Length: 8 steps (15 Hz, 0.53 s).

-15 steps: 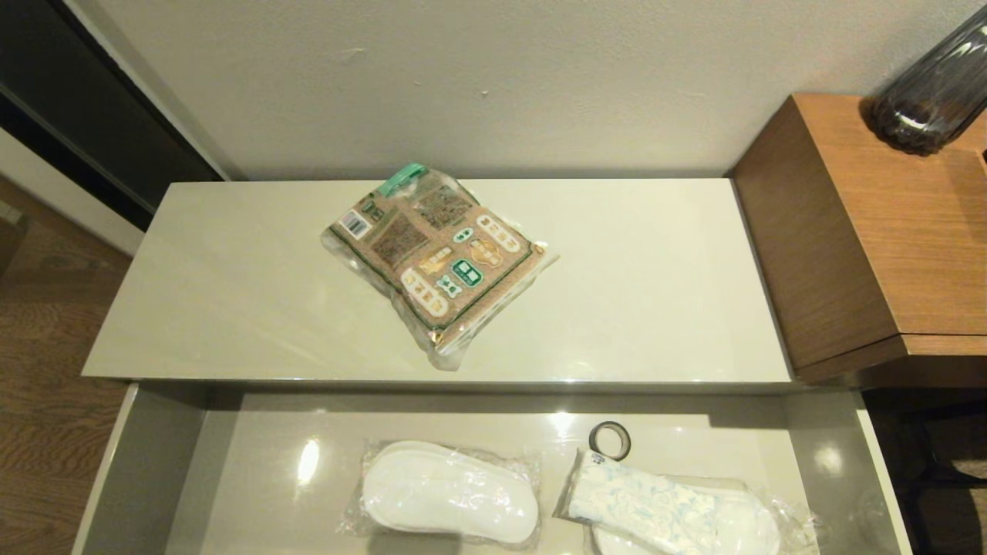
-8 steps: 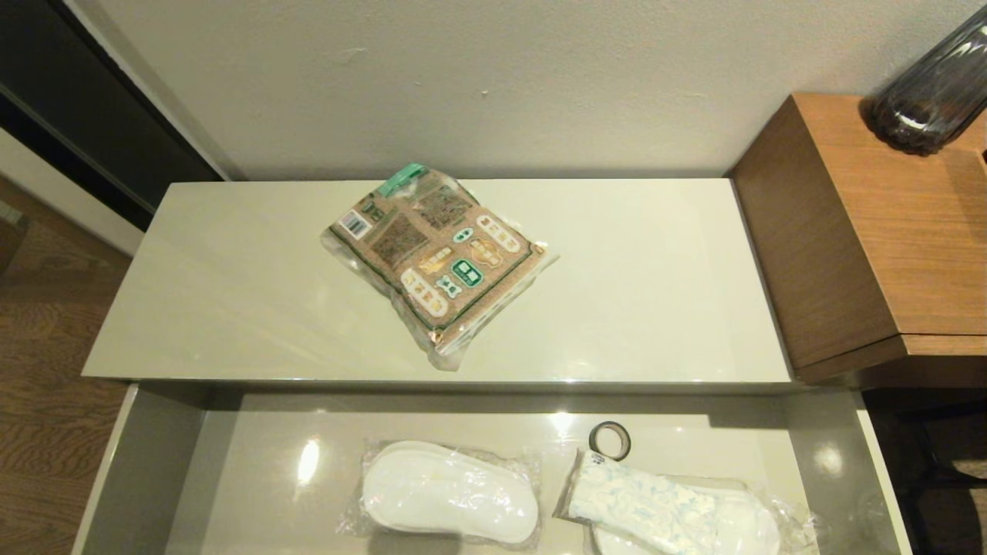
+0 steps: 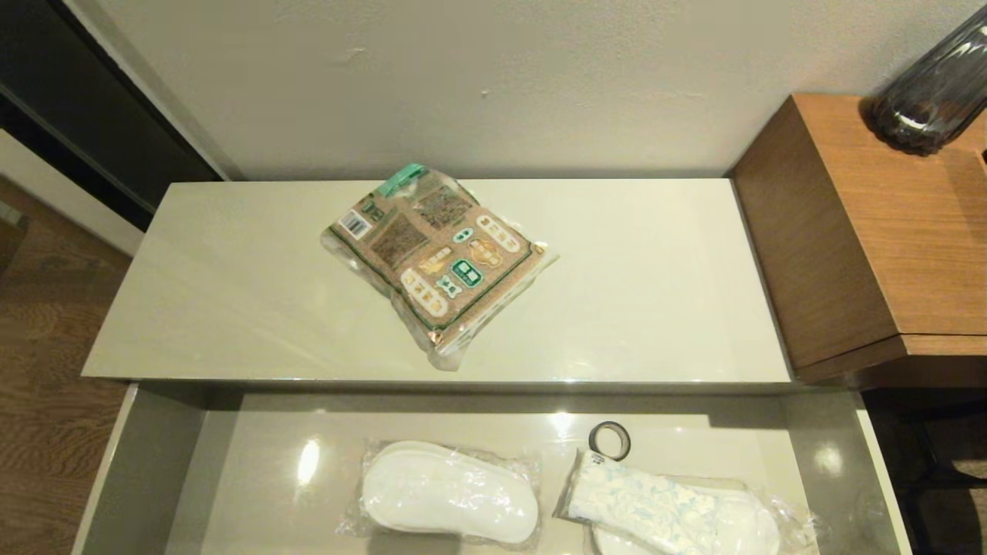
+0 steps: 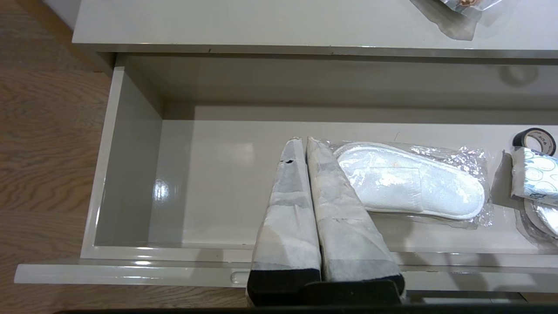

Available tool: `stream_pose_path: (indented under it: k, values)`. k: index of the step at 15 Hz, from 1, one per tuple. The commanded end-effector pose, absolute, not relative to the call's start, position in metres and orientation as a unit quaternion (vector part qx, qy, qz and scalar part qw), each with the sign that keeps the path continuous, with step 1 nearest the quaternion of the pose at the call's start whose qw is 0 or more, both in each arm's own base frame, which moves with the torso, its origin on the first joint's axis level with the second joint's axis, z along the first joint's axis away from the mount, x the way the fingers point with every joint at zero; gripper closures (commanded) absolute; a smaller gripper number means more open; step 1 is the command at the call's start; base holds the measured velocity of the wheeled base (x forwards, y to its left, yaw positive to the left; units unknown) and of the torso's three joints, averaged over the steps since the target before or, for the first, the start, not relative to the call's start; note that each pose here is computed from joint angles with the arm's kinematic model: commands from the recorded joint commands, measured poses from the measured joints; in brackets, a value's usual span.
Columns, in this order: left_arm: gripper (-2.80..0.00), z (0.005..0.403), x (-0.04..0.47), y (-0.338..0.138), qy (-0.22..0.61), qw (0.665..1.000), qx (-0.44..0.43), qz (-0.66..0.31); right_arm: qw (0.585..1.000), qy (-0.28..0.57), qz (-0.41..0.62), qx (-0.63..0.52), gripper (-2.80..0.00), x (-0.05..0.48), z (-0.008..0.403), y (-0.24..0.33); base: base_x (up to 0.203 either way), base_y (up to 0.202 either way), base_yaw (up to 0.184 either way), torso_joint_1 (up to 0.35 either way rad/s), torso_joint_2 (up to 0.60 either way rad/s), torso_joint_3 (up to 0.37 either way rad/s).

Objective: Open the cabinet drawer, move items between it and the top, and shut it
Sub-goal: Pick up the solid drinks on the table

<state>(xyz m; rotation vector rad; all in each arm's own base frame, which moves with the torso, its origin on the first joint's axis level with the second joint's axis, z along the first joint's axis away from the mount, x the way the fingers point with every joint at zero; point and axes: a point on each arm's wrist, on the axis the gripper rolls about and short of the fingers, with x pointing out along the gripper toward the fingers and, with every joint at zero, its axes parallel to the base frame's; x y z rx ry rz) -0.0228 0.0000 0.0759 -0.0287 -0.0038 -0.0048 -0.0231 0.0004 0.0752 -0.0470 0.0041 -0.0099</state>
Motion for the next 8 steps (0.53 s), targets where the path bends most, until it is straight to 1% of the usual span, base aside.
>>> stream_pose_path:
  k: [1, 8]
  values:
    - [0.0, 0.076, -0.0227, 0.0, -0.002, 1.0, -0.015, -0.002, 1.0, 0.004, -0.005, -0.024, 0.0, -0.0228, 0.0747, 0.0004, 0.0, 0.0, 0.0, 0.0, 0.0, 0.0]
    - [0.0, 0.076, -0.0229, -0.0002, 0.001, 1.0, 0.002, -0.003, 1.0, 0.004, -0.005, -0.024, 0.0, -0.0228, 0.0747, 0.0004, 0.0, 0.0, 0.0, 0.0, 0.0, 0.0]
